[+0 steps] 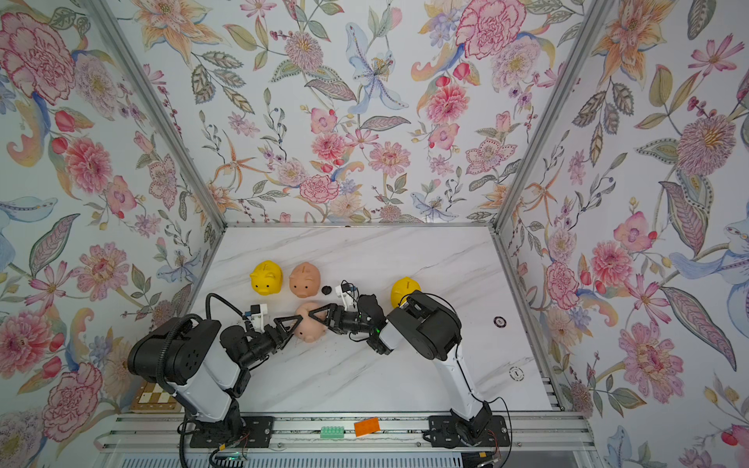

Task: Open piggy banks
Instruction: Pick up the piggy bank from the center of the board.

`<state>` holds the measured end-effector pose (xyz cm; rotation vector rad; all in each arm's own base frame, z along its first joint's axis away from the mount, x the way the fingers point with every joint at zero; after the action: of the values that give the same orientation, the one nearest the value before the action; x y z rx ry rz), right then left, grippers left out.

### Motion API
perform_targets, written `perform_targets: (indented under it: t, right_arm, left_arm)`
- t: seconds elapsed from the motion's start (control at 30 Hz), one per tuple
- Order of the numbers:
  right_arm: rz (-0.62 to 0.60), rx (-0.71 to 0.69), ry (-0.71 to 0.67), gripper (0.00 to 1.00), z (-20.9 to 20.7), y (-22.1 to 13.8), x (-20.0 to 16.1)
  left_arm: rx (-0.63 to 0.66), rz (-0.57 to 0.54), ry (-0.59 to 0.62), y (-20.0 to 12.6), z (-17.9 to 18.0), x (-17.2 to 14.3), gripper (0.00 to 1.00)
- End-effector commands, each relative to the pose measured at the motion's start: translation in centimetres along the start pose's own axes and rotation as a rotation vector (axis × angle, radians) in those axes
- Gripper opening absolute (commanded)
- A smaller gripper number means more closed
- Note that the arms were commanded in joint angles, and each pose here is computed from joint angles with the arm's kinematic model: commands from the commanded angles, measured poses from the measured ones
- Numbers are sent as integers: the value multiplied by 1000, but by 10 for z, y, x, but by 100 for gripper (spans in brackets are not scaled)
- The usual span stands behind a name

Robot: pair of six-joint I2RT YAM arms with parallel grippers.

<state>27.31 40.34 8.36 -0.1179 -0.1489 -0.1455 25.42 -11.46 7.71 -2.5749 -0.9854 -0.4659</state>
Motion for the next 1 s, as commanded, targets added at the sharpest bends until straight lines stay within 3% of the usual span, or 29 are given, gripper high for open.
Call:
perform_targets:
  t: [0.0, 0.17, 0.33, 0.6, 0.73, 0.83, 0.97]
  right_arm:
    - [-6, -82, 28, 82, -16, -9, 1]
    - [-15, -73, -23, 85, 7, -20, 13]
    - [-15, -159, -94, 88, 22, -38, 23]
    - [-27, -541, -352, 99, 44, -78, 41]
    - [-76, -712, -468, 99, 60, -105, 56]
    - [-129, -817, -522, 99, 69, -128, 68]
    - [-224, -889, -563, 99, 82, -159, 82]
  left_arm:
    - [-59, -38, 59, -1, -14, 10, 63]
    - [-65, -41, 62, -1, -16, 11, 60]
    - [-87, -44, 61, 1, -21, 15, 57]
    - [-97, -31, 79, 10, -29, 21, 56]
    - [-109, -20, 105, 20, -39, 31, 55]
    - [-102, 2, 151, 29, -53, 38, 54]
    - [3, 59, 278, 43, -69, 48, 54]
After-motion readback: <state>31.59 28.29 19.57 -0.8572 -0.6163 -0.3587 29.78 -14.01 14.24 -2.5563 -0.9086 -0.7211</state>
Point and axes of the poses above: each gripper's point midway between its finger pads, its own y axis out along the fingers, its own z axis along the line the jaws close on, x = y × z, the point moved 3 cm from there along -y, back along the fingers, and after that the axes turned 6 degrees about y, right-handed, at the moved point
